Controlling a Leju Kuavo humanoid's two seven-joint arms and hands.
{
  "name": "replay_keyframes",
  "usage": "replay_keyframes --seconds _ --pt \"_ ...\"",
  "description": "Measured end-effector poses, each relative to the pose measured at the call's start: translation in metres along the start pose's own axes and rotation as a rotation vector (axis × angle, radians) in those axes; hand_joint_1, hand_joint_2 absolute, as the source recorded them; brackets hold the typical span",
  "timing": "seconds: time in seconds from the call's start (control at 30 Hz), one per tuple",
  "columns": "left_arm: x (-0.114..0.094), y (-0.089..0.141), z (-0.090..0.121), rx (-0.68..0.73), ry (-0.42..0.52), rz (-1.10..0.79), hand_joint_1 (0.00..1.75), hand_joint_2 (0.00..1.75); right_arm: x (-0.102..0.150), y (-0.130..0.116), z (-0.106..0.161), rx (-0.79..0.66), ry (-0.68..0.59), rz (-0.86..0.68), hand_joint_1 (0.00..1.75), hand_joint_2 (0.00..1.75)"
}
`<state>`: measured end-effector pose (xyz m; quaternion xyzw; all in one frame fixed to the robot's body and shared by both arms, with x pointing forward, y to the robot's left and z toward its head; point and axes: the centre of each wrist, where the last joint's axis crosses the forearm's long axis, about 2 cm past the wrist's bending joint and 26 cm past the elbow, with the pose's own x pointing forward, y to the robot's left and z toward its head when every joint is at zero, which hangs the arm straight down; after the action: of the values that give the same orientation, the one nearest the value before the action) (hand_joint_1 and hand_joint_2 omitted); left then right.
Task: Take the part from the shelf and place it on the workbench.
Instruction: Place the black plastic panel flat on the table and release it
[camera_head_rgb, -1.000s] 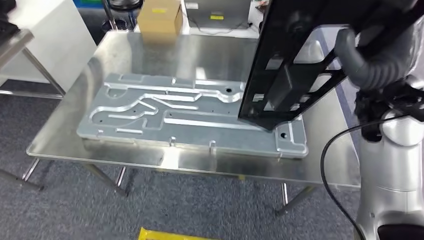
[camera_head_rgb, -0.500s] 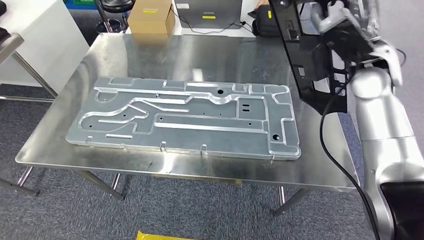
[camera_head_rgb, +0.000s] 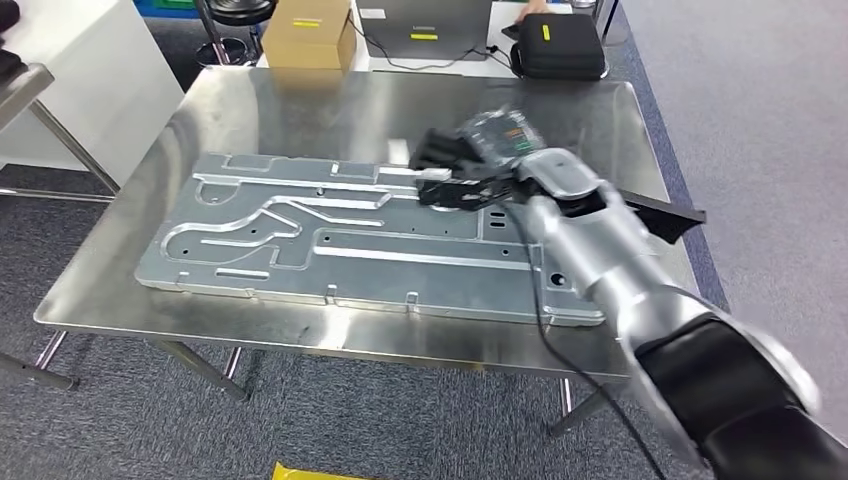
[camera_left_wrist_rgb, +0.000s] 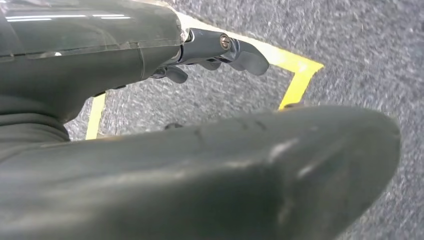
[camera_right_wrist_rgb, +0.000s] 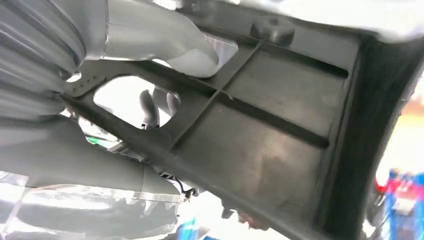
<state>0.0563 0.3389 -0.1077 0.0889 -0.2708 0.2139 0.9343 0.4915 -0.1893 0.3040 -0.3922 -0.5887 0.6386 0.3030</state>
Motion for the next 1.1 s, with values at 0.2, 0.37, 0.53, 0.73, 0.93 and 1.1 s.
replay_keyframes --seconds 0.2,0.37,0.53,0.73,0.93,1.1 --pt "-0.002 -0.001 0.001 -0.007 -0.018 0.000 0.00 0.00 0.059 0.008 -0.015 0.116 -0.042 0.057 1.27 1.75" --pt "-0.003 -0.001 0.002 -0.020 -0.029 -0.016 0.00 0.00 0.102 0.016 -0.021 0.195 -0.023 0.055 1.27 1.75" --pt "-0.001 -0.002 0.001 -0.036 -0.047 -0.021 0.00 1.75 0.128 0.016 -0.023 0.225 0.036 -0.002 0.00 0.00" --pt "0.000 -0.003 0.000 -0.031 -0.052 -0.025 0.00 0.44 0.141 0.018 -0.022 0.246 0.075 -0.088 0.00 0.00" --pt "-0.001 -0.003 0.000 -0.034 -0.047 -0.039 0.00 0.00 0.143 0.028 -0.019 0.272 0.096 -0.262 0.00 0.00" --pt "0.001 -0.009 0.000 -0.062 -0.036 -0.057 0.00 0.00 0.135 0.028 -0.020 0.262 0.070 -0.555 0.00 0.00"
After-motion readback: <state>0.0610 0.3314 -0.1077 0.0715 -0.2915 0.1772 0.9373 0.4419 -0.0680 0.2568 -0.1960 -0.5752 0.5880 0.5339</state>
